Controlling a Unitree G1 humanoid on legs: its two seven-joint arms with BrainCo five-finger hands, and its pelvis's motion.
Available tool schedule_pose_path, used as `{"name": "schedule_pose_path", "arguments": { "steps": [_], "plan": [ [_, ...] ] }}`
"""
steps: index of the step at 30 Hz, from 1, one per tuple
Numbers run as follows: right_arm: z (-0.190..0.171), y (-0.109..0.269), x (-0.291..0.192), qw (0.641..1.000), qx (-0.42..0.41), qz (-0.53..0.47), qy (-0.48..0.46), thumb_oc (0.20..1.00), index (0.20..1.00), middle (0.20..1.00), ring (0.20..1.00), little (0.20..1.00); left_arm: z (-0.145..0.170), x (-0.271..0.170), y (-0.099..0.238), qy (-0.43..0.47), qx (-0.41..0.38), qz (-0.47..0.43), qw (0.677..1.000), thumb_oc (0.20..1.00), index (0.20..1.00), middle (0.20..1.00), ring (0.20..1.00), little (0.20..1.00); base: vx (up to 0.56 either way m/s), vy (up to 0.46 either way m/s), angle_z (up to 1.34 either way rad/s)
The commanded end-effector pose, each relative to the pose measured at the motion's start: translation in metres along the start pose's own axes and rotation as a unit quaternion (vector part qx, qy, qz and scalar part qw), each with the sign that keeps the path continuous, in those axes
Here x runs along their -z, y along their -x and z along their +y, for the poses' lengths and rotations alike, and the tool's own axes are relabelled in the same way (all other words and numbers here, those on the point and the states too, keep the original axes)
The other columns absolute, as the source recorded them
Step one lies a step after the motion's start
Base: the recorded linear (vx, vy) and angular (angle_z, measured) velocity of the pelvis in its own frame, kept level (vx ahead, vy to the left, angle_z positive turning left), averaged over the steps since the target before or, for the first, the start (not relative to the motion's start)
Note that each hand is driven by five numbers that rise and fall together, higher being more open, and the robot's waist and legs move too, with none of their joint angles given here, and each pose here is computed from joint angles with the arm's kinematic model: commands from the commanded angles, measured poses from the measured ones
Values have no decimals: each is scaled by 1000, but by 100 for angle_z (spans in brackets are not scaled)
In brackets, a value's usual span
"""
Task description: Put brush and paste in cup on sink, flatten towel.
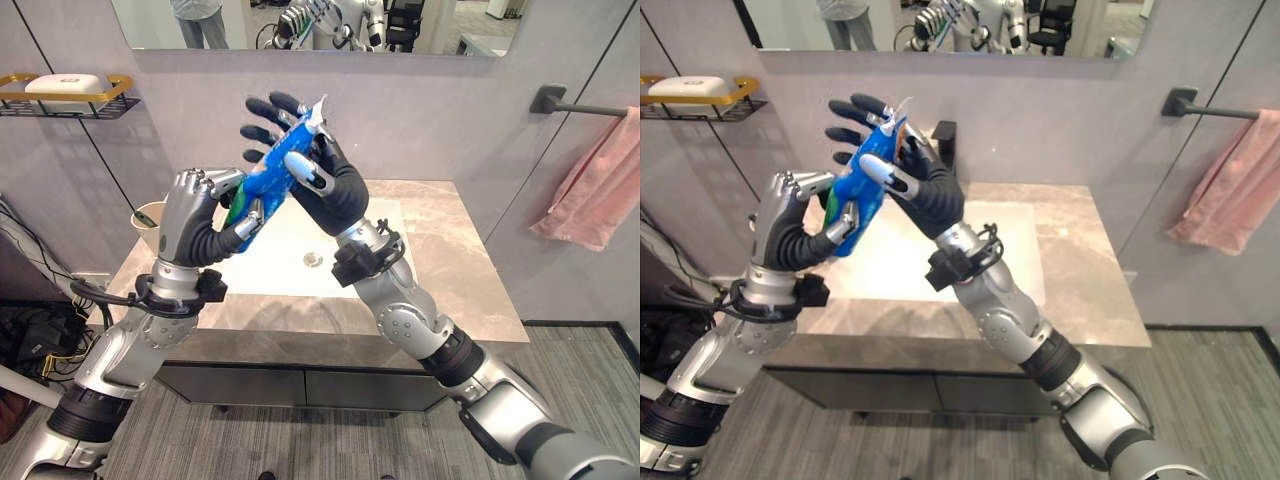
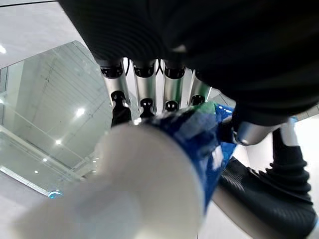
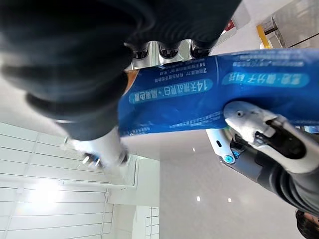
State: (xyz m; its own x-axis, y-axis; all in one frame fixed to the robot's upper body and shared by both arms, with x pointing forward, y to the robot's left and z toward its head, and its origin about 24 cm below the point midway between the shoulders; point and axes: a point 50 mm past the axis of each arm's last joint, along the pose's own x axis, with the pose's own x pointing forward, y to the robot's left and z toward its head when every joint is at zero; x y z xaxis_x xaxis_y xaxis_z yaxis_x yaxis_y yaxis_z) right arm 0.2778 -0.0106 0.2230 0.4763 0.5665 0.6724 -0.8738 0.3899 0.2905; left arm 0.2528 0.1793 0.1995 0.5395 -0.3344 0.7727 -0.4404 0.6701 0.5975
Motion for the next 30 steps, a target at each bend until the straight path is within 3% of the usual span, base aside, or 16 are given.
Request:
{"name": "schedule_pose_path", "arguments": {
  "steps": [1,7,8,9,16,21,30],
  "plan": [
    [31,-24,-21,995,-77,-63,-18,200,200,200,200,200,8,6,-11,-8,-8,-6,1000,200,200,200,200,200,0,0,0],
    [23,-23,-21,997,-40,-72,-8,200,200,200,200,200,11,10,-6,-11,-19,12,1000,200,200,200,200,200,0,0,0],
    [24,-23,-21,997,-40,-72,-8,200,200,200,200,200,11,10,-6,-11,-19,12,1000,360,360,360,360,360,0,0,0],
    [22,-23,-23,997,-32,-77,-5,200,200,200,200,200,11,11,-6,-14,-22,16,1000,1000,1000,1000,1000,1000,0,0,0],
    [-16,-23,-52,986,74,-107,105,200,200,200,200,200,23,16,24,-10,-38,71,997,1000,1000,1000,1000,1000,3,-30,17],
    [-21,-52,-89,965,115,-176,156,200,200,200,200,200,19,24,67,78,-27,182,980,1000,1000,1000,1000,1000,-6,-35,34],
    [-13,-78,-135,936,123,-241,224,200,200,200,200,200,-3,32,118,158,102,300,935,1000,1000,1000,1000,1000,18,-12,55]
  ]
}}
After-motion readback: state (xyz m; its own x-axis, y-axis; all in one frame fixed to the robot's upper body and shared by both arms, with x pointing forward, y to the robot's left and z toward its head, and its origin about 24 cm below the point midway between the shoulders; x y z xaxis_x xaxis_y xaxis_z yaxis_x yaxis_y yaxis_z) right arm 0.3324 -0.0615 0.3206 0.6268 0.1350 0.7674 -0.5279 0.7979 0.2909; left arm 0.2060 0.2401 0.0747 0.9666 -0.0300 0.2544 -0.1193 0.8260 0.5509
